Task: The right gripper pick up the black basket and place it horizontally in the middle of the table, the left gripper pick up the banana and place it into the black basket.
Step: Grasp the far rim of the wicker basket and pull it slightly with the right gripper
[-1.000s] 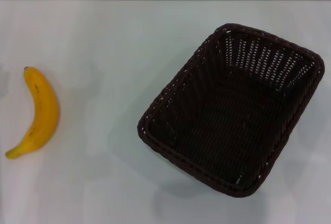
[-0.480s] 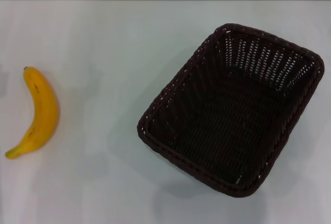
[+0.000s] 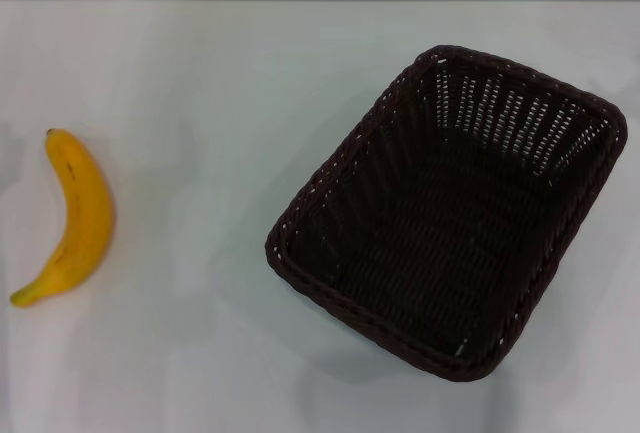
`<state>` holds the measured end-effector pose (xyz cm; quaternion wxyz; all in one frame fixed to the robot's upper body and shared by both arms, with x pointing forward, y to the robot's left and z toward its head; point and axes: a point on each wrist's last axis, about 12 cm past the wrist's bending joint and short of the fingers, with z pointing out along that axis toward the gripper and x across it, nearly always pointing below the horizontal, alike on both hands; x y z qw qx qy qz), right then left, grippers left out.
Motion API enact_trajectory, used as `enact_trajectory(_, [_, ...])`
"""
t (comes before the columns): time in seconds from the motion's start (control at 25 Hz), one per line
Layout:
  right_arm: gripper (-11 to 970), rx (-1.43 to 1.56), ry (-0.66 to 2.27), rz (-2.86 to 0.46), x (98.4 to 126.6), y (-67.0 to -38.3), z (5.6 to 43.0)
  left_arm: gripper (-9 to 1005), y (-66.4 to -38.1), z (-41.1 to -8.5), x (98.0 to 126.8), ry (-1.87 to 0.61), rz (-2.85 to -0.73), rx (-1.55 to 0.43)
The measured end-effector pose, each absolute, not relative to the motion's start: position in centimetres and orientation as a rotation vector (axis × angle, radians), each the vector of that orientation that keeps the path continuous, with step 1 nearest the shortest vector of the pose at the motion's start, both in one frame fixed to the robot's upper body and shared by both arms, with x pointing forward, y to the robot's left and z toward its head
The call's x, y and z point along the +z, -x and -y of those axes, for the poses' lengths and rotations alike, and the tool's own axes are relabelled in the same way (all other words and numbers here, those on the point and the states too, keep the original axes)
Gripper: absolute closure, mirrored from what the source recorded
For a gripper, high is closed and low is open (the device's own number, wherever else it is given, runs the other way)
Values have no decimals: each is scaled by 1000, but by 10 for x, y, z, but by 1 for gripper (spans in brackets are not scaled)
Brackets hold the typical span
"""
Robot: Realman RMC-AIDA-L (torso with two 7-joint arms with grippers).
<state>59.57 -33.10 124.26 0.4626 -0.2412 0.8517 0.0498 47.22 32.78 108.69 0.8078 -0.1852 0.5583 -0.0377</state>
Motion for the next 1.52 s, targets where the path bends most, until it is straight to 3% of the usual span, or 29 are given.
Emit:
enact_trajectory(0.72, [109,264,954,-2105,1244,-609,284,116,-470,-319,1084,367,-1212,-121])
enact_trajectory(1.52, [135,295,1212,-2057,1210,-624,242,116,-469,-317,1084,345,-1218,-124])
